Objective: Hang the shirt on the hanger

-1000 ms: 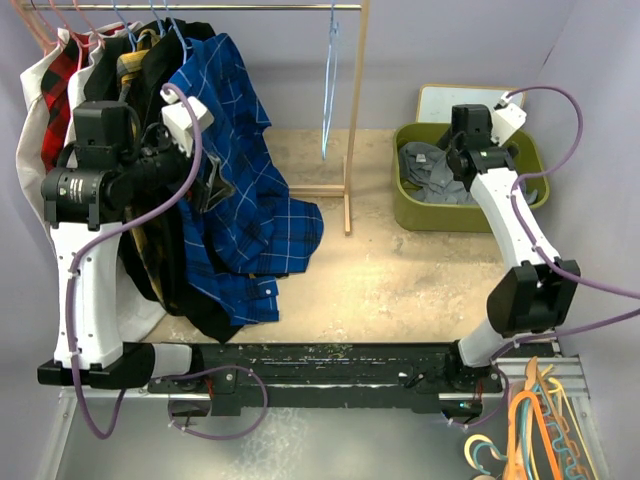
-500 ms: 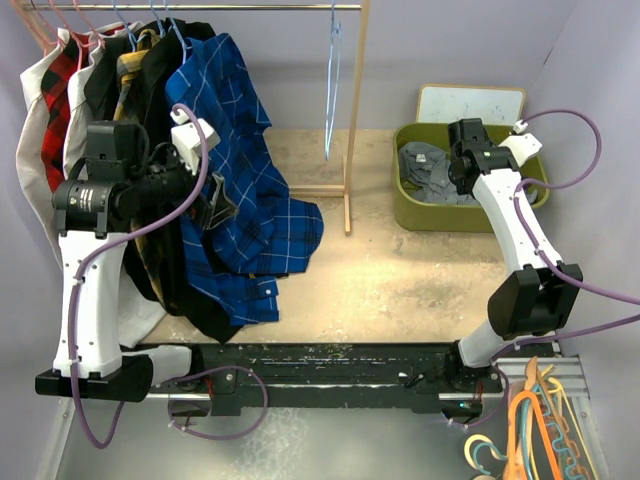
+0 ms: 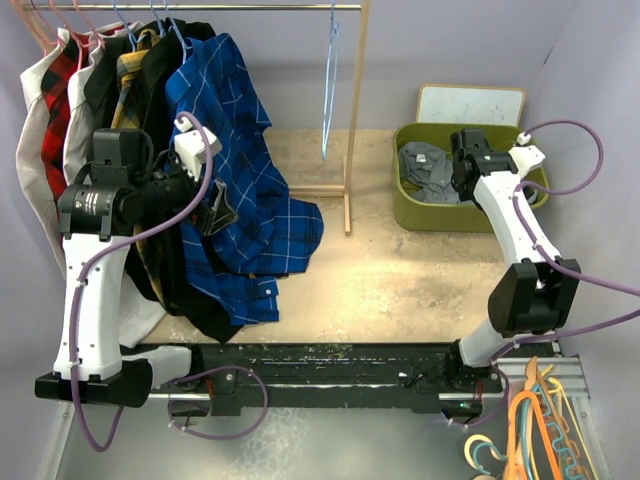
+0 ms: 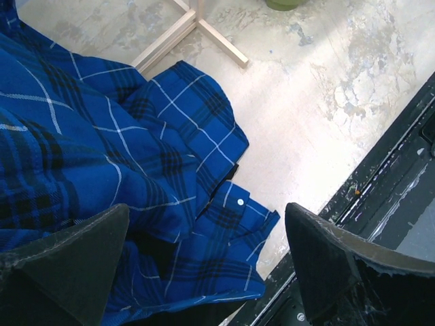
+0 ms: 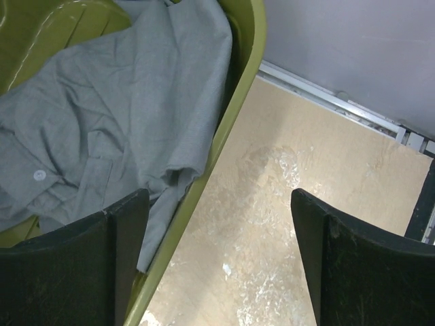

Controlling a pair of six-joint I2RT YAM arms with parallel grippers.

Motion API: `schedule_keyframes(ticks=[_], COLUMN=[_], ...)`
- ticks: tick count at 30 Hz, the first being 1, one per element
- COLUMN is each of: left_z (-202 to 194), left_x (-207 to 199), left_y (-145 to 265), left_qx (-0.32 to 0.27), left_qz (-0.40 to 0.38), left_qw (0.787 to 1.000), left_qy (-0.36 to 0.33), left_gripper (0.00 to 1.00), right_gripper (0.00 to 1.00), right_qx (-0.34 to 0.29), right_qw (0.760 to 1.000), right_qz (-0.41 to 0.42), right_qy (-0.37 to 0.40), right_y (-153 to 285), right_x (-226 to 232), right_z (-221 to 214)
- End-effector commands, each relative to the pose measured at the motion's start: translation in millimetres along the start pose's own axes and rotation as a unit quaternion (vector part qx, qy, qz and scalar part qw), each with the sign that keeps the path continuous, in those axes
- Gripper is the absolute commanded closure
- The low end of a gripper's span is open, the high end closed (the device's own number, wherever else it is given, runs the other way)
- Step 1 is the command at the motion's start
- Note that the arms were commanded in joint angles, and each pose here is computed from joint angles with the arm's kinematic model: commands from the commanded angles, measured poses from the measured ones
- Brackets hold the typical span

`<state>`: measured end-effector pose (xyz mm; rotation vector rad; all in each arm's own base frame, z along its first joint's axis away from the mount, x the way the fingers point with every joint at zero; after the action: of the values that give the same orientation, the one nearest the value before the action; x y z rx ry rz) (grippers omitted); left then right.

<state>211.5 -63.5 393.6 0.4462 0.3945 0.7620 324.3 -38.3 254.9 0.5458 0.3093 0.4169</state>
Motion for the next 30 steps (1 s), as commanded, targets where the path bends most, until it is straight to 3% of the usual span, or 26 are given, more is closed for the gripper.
schedule_keyframes(ticks=[1, 8, 13, 23, 30], left_z=[6.0, 7.3, 6.1, 2.5, 6.0], left_x=[-0.4, 6.0, 6.9, 9.8, 11.1], left_y=[3.3, 2.8, 2.7, 0.5, -1.1], left_qx=[-0.021, -0.022, -0.022, -0.018, -0.020], left_qz=[0.009, 0.033, 0.037, 0.041, 0.039], left_qw=[0.999, 0.999, 0.999, 0.999, 0.999], left_qy=[-0.026, -0.026, -0.025, -0.020, -0.018], left_gripper=[0.01, 0.01, 0.01, 0.01, 0.01], right_gripper=[0.15, 0.24, 0.43, 0.63, 0.63], right_qx=[-0.019, -0.006, -0.011, -0.023, -0.030], right_qw=[0.999, 1.000, 1.000, 0.999, 0.999], right_qz=[-0.023, -0.021, 0.014, 0.026, 0.017], right_qy=[-0.013, -0.003, -0.009, -0.013, -0.008], right_y=[-12.1, -23.3, -20.8, -14.3, -17.9], right_x=[3.2, 16.8, 24.9, 17.3, 15.9], right_z=[10.4, 3.3, 9.2, 14.4, 12.0])
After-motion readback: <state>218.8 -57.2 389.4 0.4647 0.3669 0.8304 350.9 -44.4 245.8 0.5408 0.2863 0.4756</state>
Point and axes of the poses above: each gripper's point midway between its finger pads, its own y axis back along the fingers, its own x axis along the line the jaws close on, z = x × y, the point moved 7 cm from there along y, back along the fingers, and after that the axes turned 8 degrees about y, right-handed, at the moved point
